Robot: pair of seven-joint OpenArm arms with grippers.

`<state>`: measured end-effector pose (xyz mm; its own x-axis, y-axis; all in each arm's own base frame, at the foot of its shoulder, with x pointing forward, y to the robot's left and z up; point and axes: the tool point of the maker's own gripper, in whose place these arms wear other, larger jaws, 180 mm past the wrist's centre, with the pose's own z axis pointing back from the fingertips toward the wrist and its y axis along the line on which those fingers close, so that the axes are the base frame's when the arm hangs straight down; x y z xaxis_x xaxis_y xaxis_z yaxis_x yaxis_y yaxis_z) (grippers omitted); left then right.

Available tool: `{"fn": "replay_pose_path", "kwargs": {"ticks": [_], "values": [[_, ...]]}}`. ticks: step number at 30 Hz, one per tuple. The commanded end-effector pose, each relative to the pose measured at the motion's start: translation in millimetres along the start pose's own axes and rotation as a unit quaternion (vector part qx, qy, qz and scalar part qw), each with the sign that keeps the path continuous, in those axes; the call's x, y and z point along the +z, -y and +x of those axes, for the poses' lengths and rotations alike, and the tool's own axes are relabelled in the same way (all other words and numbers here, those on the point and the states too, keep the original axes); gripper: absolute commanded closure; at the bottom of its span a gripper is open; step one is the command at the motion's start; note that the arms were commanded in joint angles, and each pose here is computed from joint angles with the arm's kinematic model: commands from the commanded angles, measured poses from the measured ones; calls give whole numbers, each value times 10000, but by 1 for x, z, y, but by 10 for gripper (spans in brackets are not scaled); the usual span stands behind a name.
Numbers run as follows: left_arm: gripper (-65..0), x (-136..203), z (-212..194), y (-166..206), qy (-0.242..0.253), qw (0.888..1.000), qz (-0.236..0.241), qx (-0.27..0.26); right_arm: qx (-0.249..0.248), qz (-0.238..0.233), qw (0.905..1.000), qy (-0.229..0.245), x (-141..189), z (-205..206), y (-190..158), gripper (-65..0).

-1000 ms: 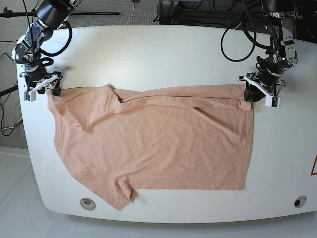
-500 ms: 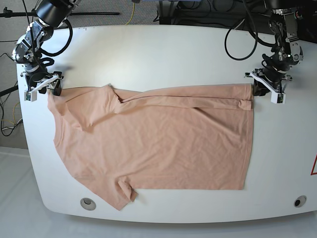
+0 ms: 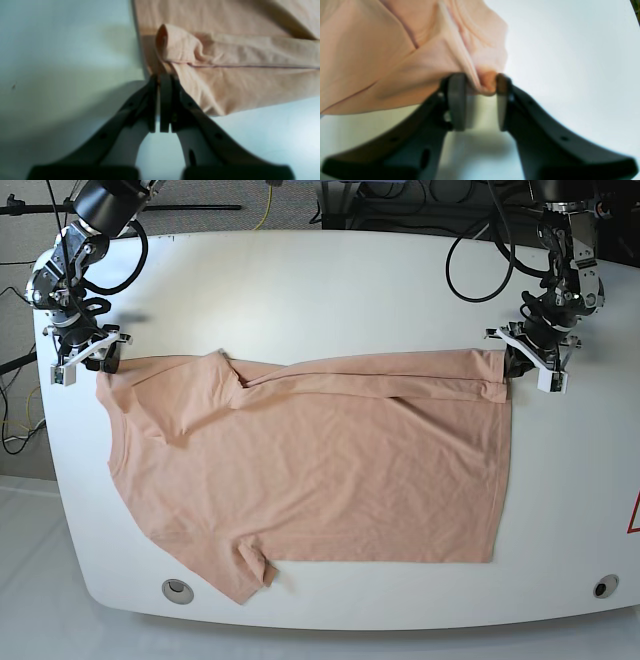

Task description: Fold the T-shirt properly

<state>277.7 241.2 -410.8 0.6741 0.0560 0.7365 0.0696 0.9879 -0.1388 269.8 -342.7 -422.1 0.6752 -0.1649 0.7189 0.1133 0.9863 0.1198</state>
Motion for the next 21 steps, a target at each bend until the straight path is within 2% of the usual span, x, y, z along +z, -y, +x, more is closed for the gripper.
{"fn": "replay_pose_path", "kwargs": {"ticks": [1, 2, 4, 21], "values": [[0, 2, 13, -7, 218, 9997, 53, -21, 56, -18, 9998, 182, 2, 13, 4, -60], [0, 3, 11, -9, 216, 9997, 80, -2, 56, -18, 9998, 186, 2, 12, 4, -13], [0, 3, 10, -10, 202, 9998, 86, 16, 44, -16, 9998, 199, 2, 12, 4, 0], [0, 1, -7, -15, -93, 9998, 143, 92, 49, -23, 9998, 203, 0, 12, 4, 0]]}}
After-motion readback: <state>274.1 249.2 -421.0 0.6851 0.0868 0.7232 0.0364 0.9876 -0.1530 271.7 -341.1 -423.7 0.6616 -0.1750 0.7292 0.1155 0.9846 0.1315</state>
